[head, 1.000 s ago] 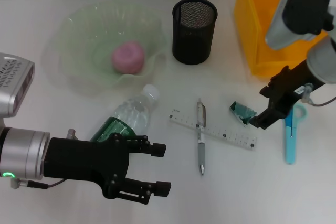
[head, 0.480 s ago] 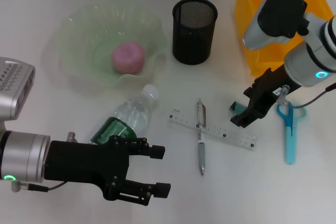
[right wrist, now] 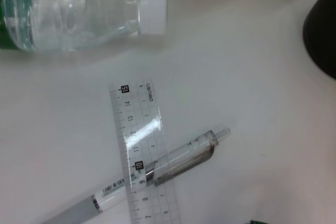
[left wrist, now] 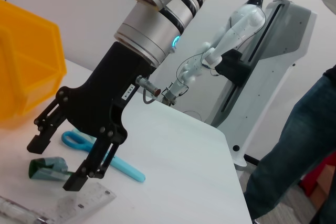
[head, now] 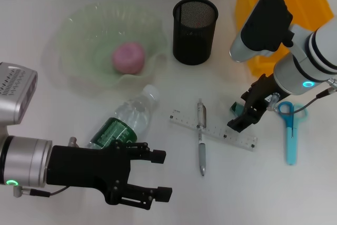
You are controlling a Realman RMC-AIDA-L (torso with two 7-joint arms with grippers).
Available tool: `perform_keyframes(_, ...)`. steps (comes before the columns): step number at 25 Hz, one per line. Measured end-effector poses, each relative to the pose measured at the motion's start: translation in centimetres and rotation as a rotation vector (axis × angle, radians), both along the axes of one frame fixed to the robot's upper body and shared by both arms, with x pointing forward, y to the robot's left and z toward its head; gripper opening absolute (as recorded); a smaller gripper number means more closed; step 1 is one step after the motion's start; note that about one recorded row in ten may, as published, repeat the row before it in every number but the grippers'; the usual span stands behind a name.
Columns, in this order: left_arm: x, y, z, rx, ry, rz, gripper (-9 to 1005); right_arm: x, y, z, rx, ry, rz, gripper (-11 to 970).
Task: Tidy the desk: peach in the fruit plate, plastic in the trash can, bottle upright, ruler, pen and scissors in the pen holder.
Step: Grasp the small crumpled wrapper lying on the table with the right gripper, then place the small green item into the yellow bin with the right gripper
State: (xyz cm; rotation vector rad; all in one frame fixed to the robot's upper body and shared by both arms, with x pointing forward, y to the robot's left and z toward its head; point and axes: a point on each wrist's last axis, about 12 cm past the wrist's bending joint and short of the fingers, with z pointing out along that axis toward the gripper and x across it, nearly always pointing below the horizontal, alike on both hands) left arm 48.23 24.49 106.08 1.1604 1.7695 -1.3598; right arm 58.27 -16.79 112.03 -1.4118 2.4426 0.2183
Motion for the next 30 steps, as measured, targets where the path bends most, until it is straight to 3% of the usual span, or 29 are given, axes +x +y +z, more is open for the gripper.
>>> perform_keyframes(15,-0.15,-0.28,-0.47,-0.002,0.003,-0.001,836,0.13,-0.07,-0.21,-0.013,-0.022,-0.008,711)
perform_keyframes(18,-0.15,-0.29,-0.47,-0.002,0.003,-0.001,836,0.16,-0.09,-0.22,-0.015,-0.024,-0.010,506)
perform_keyframes(23,-0.14,-0.25,-0.46,-0.001,0.003,-0.001,835,0.16,-0.10,-0.25,-0.017,-0.021,-0.012,326)
perform_keyframes(30,-0.13,-0.23,-0.46,-0.001,0.002,-0.001,835,0.23,-0.31,-0.12,-0.014,-0.019,-0.020,319)
